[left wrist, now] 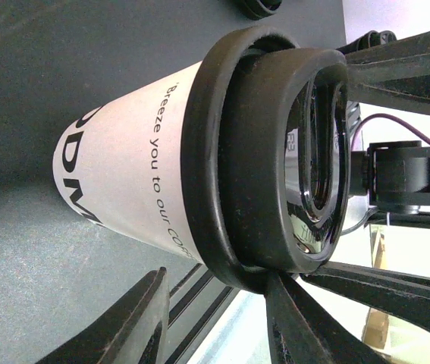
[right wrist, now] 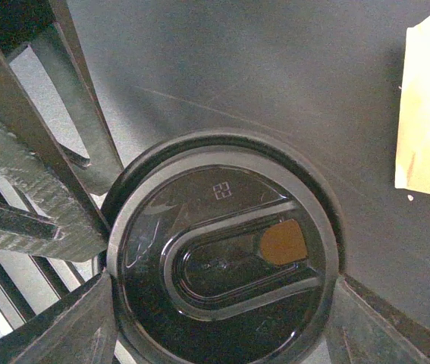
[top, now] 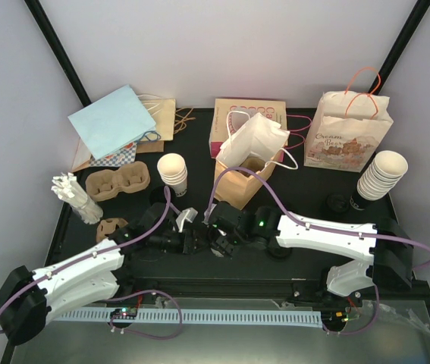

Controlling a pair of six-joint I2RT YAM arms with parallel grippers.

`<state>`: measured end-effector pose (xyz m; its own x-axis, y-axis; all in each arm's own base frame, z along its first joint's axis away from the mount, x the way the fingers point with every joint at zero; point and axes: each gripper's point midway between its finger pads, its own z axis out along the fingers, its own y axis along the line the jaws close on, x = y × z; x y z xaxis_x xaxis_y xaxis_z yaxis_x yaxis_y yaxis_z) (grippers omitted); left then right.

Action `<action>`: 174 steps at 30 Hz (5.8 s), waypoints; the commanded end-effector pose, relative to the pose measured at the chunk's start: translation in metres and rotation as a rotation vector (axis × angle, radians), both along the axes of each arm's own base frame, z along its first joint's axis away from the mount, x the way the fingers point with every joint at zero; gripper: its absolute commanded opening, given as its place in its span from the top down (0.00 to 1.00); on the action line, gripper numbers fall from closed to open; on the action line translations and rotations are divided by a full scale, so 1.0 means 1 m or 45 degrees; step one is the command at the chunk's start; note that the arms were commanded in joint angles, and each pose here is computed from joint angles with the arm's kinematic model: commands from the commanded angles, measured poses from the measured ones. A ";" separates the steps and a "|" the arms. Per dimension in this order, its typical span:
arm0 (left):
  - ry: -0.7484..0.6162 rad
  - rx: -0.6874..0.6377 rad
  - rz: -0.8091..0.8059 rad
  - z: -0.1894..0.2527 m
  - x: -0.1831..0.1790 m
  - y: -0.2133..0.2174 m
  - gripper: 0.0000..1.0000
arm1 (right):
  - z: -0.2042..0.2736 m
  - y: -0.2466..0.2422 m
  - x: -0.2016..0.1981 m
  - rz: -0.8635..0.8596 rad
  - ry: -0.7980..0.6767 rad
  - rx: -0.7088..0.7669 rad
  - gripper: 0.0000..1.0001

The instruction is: Pack the takeout coffee

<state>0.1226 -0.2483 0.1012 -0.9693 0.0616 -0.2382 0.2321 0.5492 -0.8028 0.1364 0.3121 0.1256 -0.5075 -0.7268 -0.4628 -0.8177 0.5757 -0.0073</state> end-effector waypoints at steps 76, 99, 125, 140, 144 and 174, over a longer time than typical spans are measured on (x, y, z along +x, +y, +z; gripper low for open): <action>-0.049 -0.055 0.080 0.026 0.047 0.020 0.64 | -0.030 -0.007 -0.018 0.055 0.067 -0.073 0.39; -0.057 -0.142 0.044 0.028 0.043 0.014 0.59 | -0.031 -0.006 -0.020 0.060 0.081 -0.075 0.39; -0.024 -0.116 0.113 0.006 0.037 0.024 0.65 | -0.033 -0.006 -0.022 0.064 0.095 -0.080 0.39; 0.051 -0.003 0.069 -0.019 0.033 0.027 0.67 | -0.032 -0.004 -0.022 0.079 0.093 -0.077 0.39; 0.068 0.062 0.085 -0.028 0.033 0.031 0.69 | -0.032 -0.004 -0.023 0.084 0.092 -0.079 0.39; -0.198 -0.013 0.154 0.057 0.041 0.032 0.50 | -0.002 -0.016 -0.005 -0.089 -0.020 -0.035 0.42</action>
